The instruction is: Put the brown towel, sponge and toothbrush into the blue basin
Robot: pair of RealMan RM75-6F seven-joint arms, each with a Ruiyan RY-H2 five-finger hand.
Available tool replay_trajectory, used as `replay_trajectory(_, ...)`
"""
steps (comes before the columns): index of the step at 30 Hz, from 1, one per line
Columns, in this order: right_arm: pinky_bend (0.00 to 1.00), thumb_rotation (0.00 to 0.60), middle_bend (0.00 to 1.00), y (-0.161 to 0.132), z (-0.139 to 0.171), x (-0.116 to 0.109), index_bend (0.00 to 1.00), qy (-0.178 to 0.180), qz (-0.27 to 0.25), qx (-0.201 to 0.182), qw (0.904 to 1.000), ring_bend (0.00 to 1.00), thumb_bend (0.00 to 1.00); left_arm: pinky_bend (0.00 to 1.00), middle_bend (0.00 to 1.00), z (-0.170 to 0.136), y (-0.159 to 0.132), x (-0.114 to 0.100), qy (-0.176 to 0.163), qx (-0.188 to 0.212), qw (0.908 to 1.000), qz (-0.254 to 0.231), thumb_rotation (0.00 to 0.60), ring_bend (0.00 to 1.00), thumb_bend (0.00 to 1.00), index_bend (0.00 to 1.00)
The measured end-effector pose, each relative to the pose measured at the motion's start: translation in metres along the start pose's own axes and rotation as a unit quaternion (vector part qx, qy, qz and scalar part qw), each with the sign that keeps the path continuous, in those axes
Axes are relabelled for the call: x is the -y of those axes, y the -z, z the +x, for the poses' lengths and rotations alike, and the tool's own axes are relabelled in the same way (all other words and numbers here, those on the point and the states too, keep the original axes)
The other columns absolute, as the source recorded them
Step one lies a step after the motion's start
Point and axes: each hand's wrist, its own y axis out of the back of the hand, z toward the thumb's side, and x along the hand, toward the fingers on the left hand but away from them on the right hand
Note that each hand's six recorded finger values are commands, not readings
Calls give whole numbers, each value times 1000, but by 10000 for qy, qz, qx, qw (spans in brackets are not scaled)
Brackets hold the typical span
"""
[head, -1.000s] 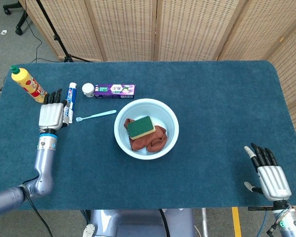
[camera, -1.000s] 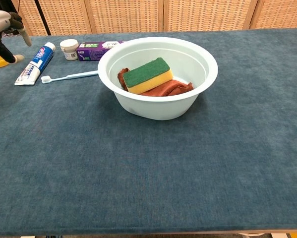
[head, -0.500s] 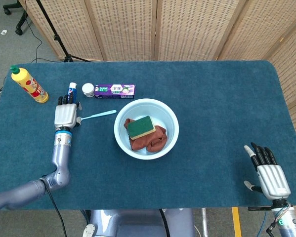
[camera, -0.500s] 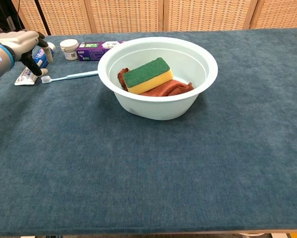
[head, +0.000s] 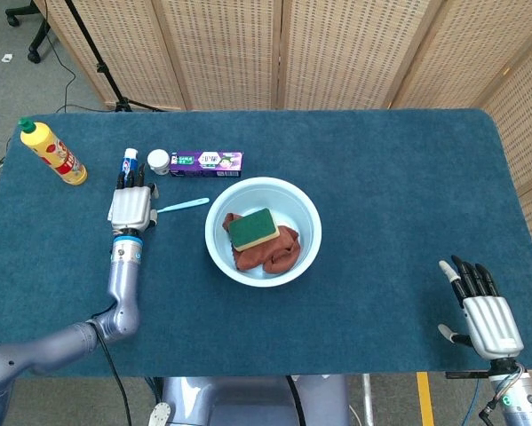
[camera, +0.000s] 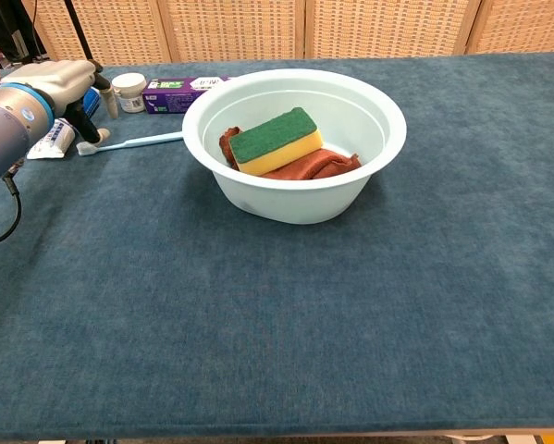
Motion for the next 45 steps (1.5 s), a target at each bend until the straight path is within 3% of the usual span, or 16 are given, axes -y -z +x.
replay_trajectory(18, 0, 600, 0, 2, -1, -1, 11, -1, -82, -9, 10000, 0, 105, 0, 0, 7, -19, 7, -66, -119, 9999, 77, 600, 0, 388, 463)
replay_trajectory(45, 0, 600, 0, 1, -1, -1, 11, 26, -106, -43, 9999, 0, 105, 0, 0, 7, -37, 17, 240, -179, 9995, 72, 600, 0, 389, 499)
